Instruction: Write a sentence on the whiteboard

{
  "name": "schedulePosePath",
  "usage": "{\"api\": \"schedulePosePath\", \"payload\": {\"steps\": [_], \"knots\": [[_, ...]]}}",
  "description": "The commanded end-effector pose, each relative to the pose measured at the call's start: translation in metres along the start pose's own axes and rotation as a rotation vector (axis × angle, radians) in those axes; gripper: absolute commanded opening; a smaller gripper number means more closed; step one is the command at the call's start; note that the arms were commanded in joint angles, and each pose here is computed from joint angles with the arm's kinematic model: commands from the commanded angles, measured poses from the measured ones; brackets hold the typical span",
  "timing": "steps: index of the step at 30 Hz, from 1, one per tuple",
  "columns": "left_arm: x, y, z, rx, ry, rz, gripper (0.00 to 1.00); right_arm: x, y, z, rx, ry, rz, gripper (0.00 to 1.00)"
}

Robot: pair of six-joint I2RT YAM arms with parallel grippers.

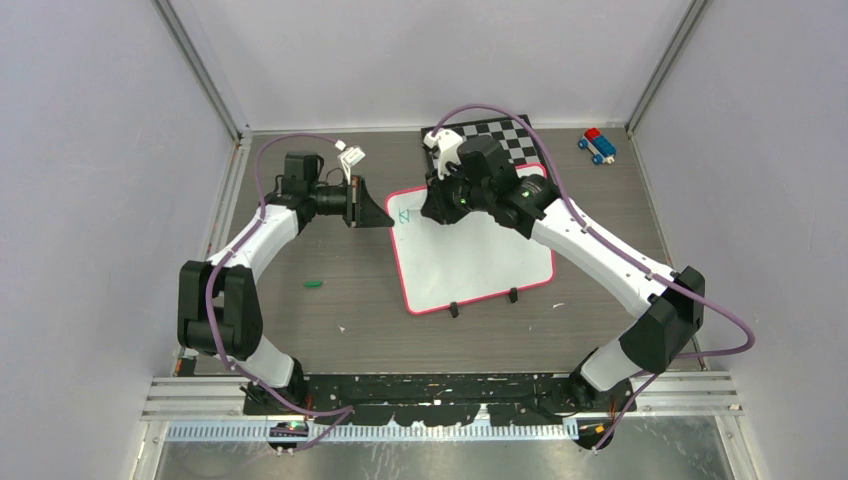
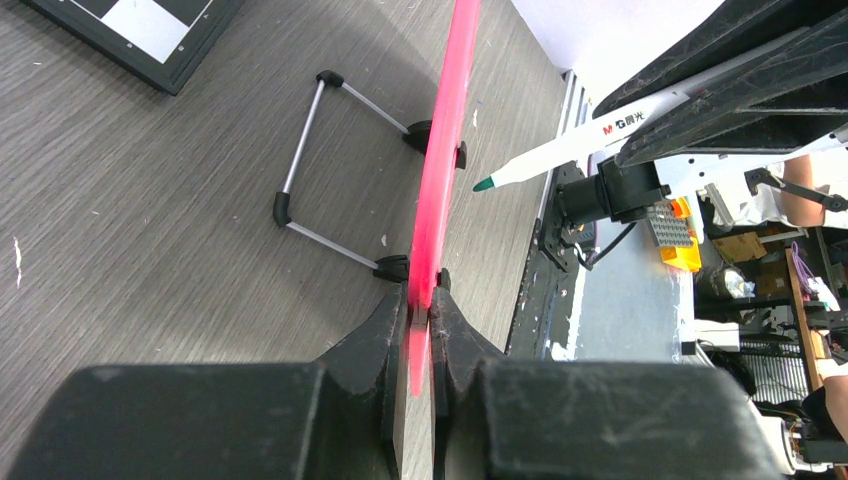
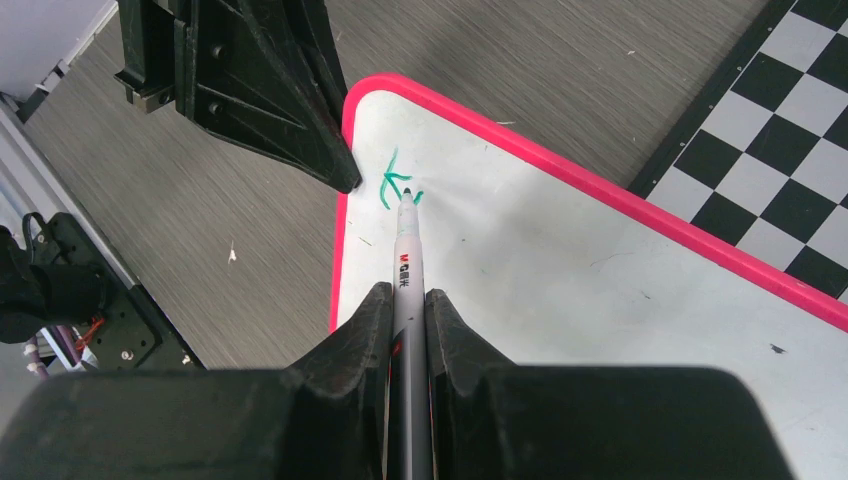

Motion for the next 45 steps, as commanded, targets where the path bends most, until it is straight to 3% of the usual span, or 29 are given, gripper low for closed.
{"api": "schedulePosePath", "payload": {"steps": [1, 13, 24, 45], "knots": [[0.001, -0.005, -0.010, 0.025, 0.044, -0.002, 0.00, -0.004, -0.022, 0.004, -0.026, 0.011, -0.092, 0.00], [0.001, -0.004, -0.010, 0.021, 0.044, 0.002, 0.00, 0.003, -0.015, -0.004, -0.039, 0.048, -0.064, 0.00], [0.002, -0.004, -0.009, 0.019, 0.041, 0.002, 0.00, -0.024, -0.018, 0.003, -0.044, 0.026, -0.095, 0.00], [0.001, -0.004, -0.011, 0.026, 0.040, 0.002, 0.00, -0.002, -0.006, -0.007, -0.048, 0.058, -0.044, 0.00]]}}
Point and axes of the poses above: each gripper's point midway between its finger pads, its own x axis out along the fingers, its own z axis along the line the jaws close on, y = z × x, the point moved 8 cm from there along -x, back along the fingers, and after that the axes turned 12 degrees about x, right-handed, at the moved point
